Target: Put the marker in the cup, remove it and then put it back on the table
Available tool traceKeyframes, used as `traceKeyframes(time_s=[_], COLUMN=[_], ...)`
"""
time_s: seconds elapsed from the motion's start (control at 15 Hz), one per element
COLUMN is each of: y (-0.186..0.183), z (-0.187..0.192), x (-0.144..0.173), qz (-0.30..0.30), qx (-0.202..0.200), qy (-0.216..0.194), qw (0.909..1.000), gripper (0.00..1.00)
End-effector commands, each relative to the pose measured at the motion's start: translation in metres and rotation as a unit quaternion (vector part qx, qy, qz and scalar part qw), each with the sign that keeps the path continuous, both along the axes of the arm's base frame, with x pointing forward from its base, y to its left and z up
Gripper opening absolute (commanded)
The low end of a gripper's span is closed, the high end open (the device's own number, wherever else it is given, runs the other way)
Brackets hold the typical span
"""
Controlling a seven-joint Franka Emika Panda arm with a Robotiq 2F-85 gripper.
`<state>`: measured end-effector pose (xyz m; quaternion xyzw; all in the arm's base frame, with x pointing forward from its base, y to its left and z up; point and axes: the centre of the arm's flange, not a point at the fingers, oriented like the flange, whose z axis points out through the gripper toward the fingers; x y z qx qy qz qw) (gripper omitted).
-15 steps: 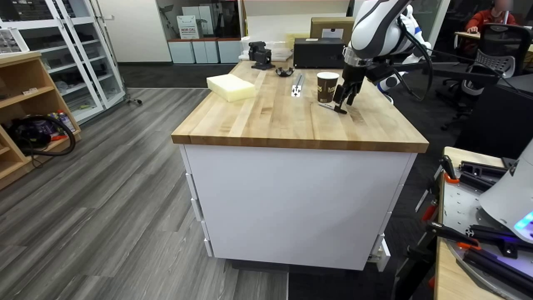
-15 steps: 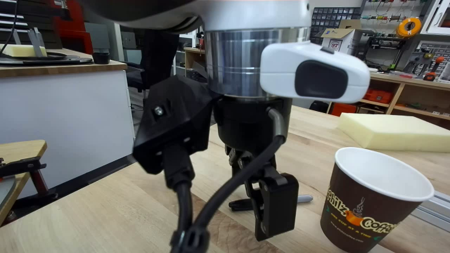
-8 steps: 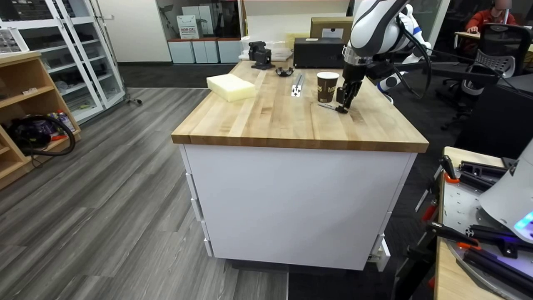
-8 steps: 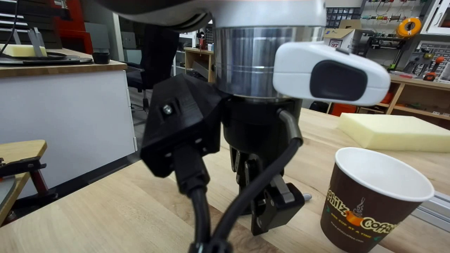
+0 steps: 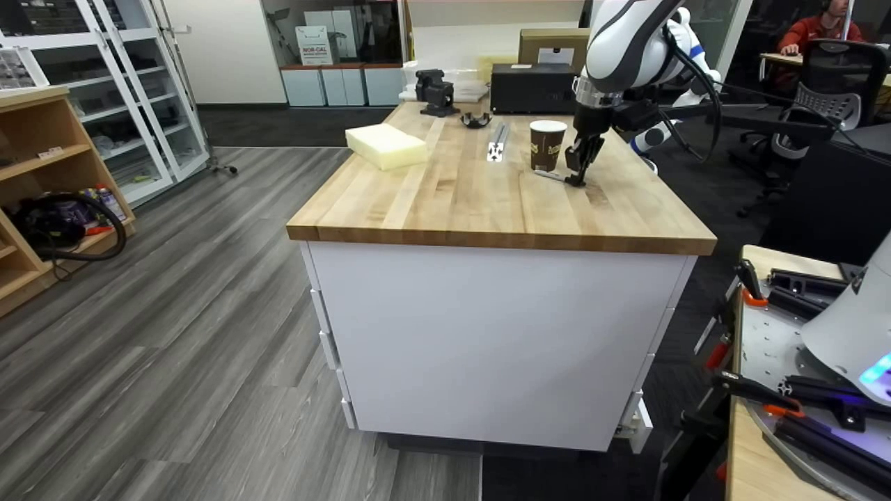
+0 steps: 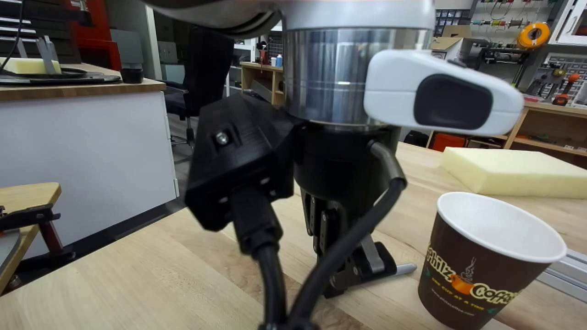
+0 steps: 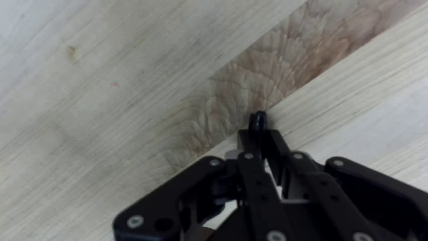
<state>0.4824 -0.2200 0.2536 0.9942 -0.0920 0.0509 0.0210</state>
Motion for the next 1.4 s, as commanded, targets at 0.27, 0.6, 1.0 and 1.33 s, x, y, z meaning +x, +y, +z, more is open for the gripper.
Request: traceKeyframes(time_s=[0.27, 0.6, 1.0, 1.33], y=[0.004, 0.013, 0.033, 0.037], z=[0.022, 0.043, 0.086, 0.104], x=[-0.007, -0.013, -0.022, -0.024], qz=[0.015, 0.017, 0.020, 0.023], qx=[-0.002, -0.036, -0.073, -0.072], qy=[0.061, 0.082, 0.113, 0.121], qw=[0.9980, 0.9958, 0.9907, 0.9898], gripper=[0.04, 0.04, 0.04, 0.04])
